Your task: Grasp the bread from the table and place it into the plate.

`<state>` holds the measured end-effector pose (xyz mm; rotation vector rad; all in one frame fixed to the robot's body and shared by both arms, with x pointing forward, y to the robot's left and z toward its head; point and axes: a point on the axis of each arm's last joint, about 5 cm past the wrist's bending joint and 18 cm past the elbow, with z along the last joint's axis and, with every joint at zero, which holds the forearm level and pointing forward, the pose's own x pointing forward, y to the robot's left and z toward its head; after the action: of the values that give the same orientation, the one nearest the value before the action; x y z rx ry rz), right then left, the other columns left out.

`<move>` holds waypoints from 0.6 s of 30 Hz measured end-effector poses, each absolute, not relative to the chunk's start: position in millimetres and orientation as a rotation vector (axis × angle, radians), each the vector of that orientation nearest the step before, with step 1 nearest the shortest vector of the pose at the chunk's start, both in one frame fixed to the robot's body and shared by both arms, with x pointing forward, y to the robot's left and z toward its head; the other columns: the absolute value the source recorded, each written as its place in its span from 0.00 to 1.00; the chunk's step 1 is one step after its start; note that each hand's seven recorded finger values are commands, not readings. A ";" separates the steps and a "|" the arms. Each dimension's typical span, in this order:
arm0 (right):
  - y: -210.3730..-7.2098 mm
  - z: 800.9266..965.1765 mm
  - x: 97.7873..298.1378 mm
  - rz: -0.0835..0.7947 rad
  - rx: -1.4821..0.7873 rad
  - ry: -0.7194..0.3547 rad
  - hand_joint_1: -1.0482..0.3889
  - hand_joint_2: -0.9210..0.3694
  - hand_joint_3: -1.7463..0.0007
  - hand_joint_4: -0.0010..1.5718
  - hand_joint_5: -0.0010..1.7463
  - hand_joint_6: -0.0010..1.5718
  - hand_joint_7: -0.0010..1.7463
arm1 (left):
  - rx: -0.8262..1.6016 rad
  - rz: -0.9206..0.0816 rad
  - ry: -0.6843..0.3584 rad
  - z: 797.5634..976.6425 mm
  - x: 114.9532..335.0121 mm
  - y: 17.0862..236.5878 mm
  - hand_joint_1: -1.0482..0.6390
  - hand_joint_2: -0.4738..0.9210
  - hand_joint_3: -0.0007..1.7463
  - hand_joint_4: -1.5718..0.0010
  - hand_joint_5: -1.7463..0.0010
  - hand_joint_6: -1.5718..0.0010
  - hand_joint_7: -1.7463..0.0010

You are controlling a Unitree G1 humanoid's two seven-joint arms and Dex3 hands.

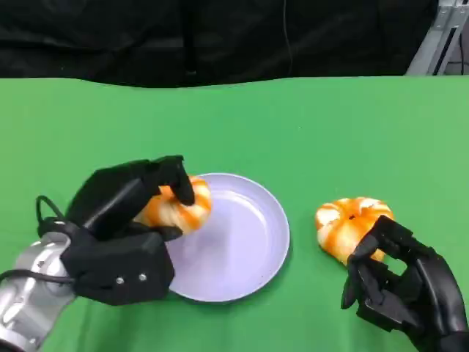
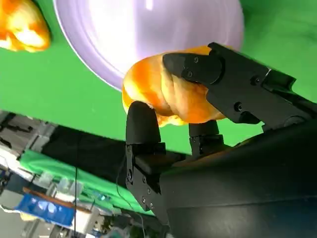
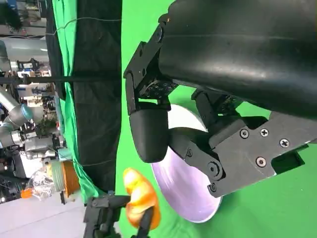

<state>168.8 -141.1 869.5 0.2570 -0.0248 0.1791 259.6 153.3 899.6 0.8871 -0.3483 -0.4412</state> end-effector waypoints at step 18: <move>-138.6 869.7 168.4 0.166 0.263 -0.029 0.64 0.20 0.41 0.52 1.00 0.40 0.95 | 0.938 -0.618 -0.363 886.0 267.8 128.7 0.14 1.00 0.27 0.89 0.98 0.72 0.99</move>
<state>168.4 -138.6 869.7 0.2634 -0.0291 0.1660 267.8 128.7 886.0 0.9380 -0.3635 -0.6181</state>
